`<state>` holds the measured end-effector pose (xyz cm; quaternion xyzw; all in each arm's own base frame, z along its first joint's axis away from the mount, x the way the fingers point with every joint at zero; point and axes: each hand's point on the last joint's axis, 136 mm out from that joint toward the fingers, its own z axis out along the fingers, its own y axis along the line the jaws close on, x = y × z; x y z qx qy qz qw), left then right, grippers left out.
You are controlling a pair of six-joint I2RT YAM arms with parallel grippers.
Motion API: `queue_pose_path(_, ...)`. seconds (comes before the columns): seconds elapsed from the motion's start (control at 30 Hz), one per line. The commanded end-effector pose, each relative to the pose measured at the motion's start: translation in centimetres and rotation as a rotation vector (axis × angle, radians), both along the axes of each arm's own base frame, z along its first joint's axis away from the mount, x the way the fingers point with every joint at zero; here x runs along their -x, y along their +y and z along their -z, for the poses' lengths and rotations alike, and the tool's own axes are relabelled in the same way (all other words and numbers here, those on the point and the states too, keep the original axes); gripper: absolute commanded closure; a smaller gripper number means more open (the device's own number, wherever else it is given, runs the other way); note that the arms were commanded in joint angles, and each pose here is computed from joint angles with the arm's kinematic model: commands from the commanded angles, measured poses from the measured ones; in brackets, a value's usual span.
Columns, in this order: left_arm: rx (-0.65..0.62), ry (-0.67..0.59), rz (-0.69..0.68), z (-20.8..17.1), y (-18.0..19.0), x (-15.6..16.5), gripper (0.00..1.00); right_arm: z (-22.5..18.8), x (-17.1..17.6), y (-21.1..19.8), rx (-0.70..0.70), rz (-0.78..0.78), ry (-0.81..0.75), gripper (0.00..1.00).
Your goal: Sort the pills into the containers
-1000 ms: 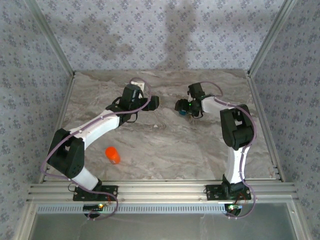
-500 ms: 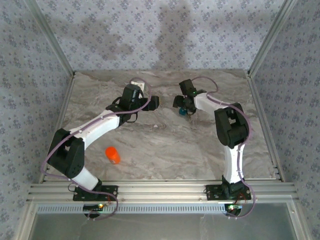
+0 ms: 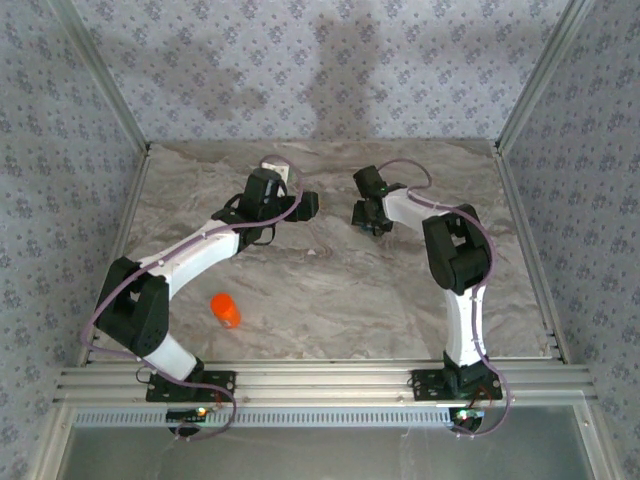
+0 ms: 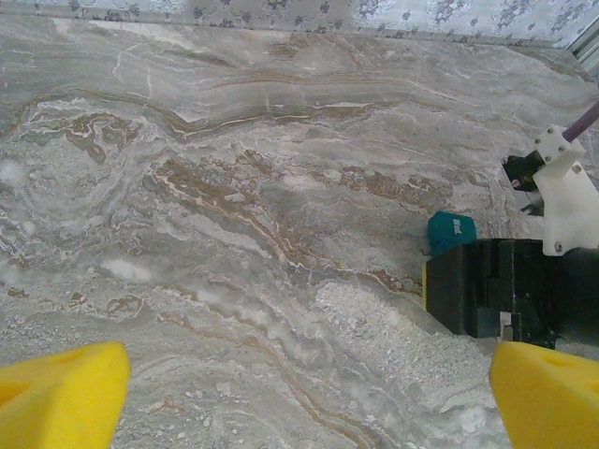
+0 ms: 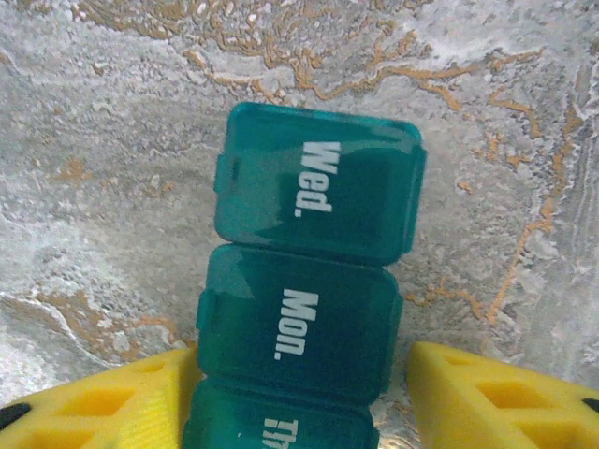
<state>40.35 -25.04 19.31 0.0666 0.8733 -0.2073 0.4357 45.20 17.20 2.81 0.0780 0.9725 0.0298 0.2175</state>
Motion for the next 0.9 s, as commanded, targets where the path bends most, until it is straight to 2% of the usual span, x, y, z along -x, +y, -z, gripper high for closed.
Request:
queue_pose_path(0.0, 0.012, 0.0, -0.009, -0.1, -0.1, 0.1, 0.02, -0.5, 0.7, -1.1, 0.033, -0.005, 0.004, 0.42)
queue_pose_path(0.2, 0.015, 0.0, -0.01, -0.1, -0.2, 0.1, 0.02, -0.1, 0.4, -0.8, 0.012, -0.027, -0.005, 0.44)
queue_pose_path(0.87, 0.022, 0.016, -0.01, 0.3, -0.4, -0.1, 0.02, 1.2, -0.5, -0.3, 0.034, -0.1, -0.016, 0.41)
